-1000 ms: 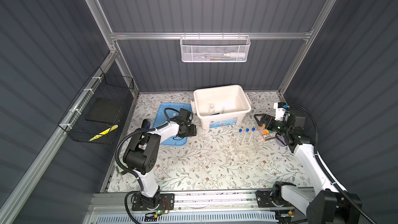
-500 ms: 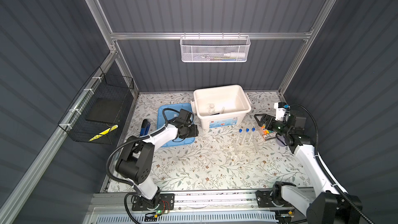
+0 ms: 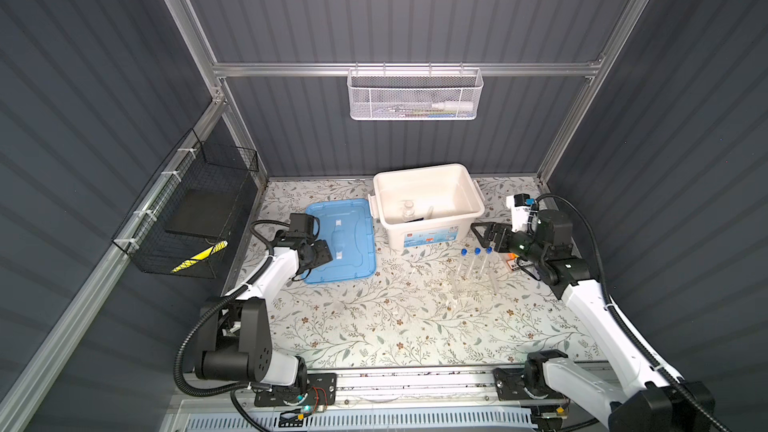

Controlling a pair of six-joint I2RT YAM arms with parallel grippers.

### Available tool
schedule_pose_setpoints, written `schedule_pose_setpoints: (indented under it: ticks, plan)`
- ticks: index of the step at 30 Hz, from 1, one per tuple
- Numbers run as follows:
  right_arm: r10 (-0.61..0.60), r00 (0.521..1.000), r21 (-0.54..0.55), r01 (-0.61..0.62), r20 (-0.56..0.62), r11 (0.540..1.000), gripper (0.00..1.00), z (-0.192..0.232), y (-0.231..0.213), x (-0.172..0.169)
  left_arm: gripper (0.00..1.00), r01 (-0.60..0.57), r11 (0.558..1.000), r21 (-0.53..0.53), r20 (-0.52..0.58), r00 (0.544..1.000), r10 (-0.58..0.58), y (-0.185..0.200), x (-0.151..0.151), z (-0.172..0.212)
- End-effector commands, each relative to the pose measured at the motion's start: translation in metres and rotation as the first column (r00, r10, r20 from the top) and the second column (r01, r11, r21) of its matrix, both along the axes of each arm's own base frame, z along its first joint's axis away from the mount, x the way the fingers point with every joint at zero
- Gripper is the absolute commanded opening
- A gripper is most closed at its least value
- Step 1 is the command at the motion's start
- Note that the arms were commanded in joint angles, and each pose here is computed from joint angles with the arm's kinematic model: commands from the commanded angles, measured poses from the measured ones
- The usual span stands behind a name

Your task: Organize the chemistry lab equipment

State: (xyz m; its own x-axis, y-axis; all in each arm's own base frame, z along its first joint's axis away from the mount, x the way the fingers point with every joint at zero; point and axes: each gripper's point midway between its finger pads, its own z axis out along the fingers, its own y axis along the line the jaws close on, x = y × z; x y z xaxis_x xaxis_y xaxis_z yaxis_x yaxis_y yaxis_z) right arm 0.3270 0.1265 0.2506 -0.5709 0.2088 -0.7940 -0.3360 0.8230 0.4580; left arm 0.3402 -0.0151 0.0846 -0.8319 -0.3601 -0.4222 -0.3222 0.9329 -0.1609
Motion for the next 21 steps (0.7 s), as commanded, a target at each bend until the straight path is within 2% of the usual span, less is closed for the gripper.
schedule_pose_setpoints:
  ticks: [1,8,21]
  plan:
    - [-0.022,0.999,-0.028,0.023,0.035,0.999,0.97,0.016,0.015,0.000,0.72,-0.005,0.999,0.042,-0.017,1.000,0.005,0.021,-0.007,-0.001]
    - [0.105,0.994,-0.021,-0.105,0.028,0.994,0.96,0.014,0.088,-0.014,0.71,-0.047,0.999,0.023,-0.023,0.999,0.048,0.044,-0.003,-0.009]
    - [0.295,0.954,-0.132,-0.300,-0.055,0.945,0.95,-0.035,0.210,-0.043,0.61,-0.058,0.998,0.015,-0.042,0.997,0.058,0.054,0.018,-0.028]
